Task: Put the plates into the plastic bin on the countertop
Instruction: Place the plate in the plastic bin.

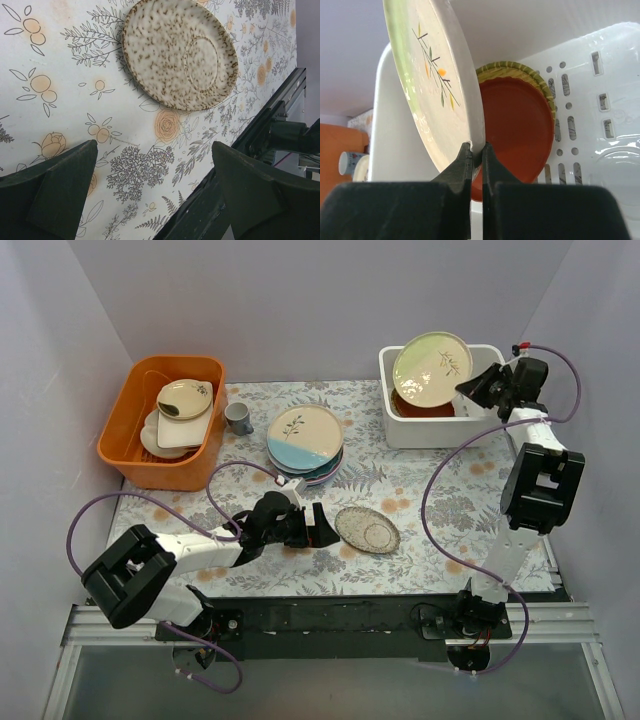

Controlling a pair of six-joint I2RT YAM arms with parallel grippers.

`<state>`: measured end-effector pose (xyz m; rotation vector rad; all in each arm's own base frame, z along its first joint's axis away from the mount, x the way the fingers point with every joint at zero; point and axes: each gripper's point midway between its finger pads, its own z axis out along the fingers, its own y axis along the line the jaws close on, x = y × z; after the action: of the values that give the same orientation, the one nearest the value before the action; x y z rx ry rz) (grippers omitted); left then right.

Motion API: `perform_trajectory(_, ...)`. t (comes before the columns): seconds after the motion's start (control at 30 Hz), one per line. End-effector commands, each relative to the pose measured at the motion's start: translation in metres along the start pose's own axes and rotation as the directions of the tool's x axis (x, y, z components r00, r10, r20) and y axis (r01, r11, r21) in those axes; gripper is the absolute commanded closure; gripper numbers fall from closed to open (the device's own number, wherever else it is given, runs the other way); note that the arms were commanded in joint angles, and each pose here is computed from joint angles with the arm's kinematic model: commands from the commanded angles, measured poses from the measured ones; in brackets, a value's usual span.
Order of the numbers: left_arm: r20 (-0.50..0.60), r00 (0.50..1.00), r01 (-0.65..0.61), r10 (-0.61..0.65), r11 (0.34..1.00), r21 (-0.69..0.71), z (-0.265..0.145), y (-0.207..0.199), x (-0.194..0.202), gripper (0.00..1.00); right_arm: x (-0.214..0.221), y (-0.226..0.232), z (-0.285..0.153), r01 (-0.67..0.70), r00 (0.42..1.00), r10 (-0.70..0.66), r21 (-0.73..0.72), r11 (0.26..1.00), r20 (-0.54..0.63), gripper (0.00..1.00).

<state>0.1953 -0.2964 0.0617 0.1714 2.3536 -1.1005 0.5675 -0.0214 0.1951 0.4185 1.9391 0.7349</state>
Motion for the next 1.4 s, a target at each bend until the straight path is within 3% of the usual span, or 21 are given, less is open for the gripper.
perform_trajectory(0.0,0.006,1.0,-0.017,0.017,1.0,0.025,0.0,-0.008,-0.004,0.02,-0.031,0.024,-0.004,0.166,0.983,-0.158,-0.089,0.982,0.09,0.99)
perform_trajectory(0.3,0.005,1.0,-0.018,0.018,1.0,0.018,0.001,-0.005,-0.003,0.02,-0.003,-0.019,0.023,0.135,0.99,-0.136,-0.041,0.99,-0.026,0.99)
perform_trajectory(0.7,-0.001,1.0,-0.013,0.013,1.0,0.018,0.003,-0.004,-0.001,0.02,0.009,-0.032,0.015,0.104,0.992,-0.103,0.012,0.994,-0.07,0.97)
perform_trajectory(0.8,-0.001,1.0,-0.011,0.011,1.0,0.02,0.003,-0.005,-0.002,0.02,0.014,-0.036,0.011,0.091,0.992,-0.086,0.041,0.995,-0.097,0.9)
perform_trajectory(1.07,0.005,1.0,-0.014,0.014,0.999,0.028,0.0,-0.008,-0.003,0.02,0.013,-0.035,-0.006,0.083,0.995,-0.077,0.084,0.993,-0.068,0.54)
perform_trajectory(1.23,0.011,1.0,-0.018,0.018,0.999,0.027,-0.003,-0.008,-0.004,0.02,-0.01,-0.019,-0.03,0.114,0.991,-0.121,0.127,0.985,0.049,0.31)
perform_trajectory(1.37,0.016,1.0,-0.018,0.017,0.999,0.03,-0.004,-0.01,-0.005,0.02,-0.035,0.01,-0.059,0.153,0.968,-0.17,0.105,0.983,0.182,0.21)
